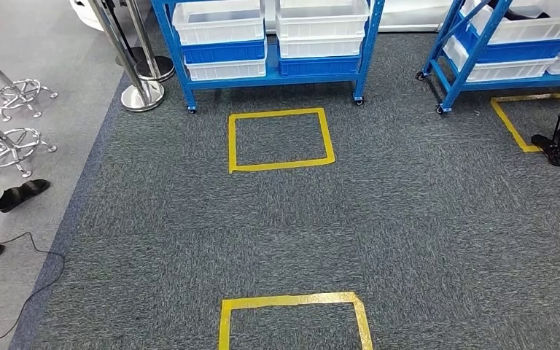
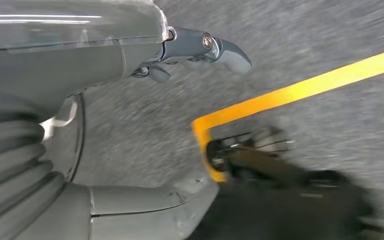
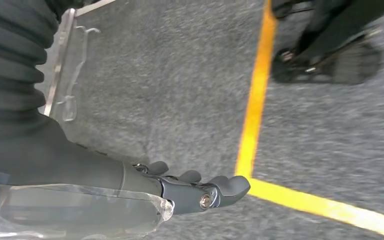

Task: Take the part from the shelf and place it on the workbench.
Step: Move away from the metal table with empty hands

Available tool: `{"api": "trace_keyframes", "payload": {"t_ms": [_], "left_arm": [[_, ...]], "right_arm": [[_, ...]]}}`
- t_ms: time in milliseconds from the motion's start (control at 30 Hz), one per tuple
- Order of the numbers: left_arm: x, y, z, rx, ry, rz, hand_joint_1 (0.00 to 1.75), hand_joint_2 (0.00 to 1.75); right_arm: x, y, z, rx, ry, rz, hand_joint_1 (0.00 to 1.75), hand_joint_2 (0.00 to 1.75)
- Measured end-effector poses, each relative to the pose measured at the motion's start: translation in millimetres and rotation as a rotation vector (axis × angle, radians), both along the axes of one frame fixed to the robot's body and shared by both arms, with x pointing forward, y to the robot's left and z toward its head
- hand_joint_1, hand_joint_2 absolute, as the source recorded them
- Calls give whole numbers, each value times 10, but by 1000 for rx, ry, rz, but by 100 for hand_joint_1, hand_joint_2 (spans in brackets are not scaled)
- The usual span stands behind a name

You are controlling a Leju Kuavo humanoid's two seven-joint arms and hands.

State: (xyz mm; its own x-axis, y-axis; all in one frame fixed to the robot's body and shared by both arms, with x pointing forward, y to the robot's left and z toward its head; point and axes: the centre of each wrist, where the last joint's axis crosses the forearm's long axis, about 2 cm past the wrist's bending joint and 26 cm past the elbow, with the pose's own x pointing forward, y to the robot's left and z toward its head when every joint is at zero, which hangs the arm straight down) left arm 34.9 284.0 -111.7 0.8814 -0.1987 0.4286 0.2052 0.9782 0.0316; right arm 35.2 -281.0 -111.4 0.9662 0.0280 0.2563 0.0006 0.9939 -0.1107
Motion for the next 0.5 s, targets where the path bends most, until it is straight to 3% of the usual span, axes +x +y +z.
{"api": "trace_keyframes", "payload": {"t_ms": [167,300,400,500], "left_arm": [[-457,-11,-27,-5,138,53,0,0],[-651,17,-26,2,214,104,0,0],[-554,33,-23,1,208,144,0,0],[-273,48,-6,-2,149,170,0,0]], "right_arm": [[320,-19,58,20,-102,-11,0,0],[396,-39,82,43,-135,-15,0,0],[213,-55,53,61,-95,-19,0,0],[-134,-41,8,79,-11,-23,0,0]]}}
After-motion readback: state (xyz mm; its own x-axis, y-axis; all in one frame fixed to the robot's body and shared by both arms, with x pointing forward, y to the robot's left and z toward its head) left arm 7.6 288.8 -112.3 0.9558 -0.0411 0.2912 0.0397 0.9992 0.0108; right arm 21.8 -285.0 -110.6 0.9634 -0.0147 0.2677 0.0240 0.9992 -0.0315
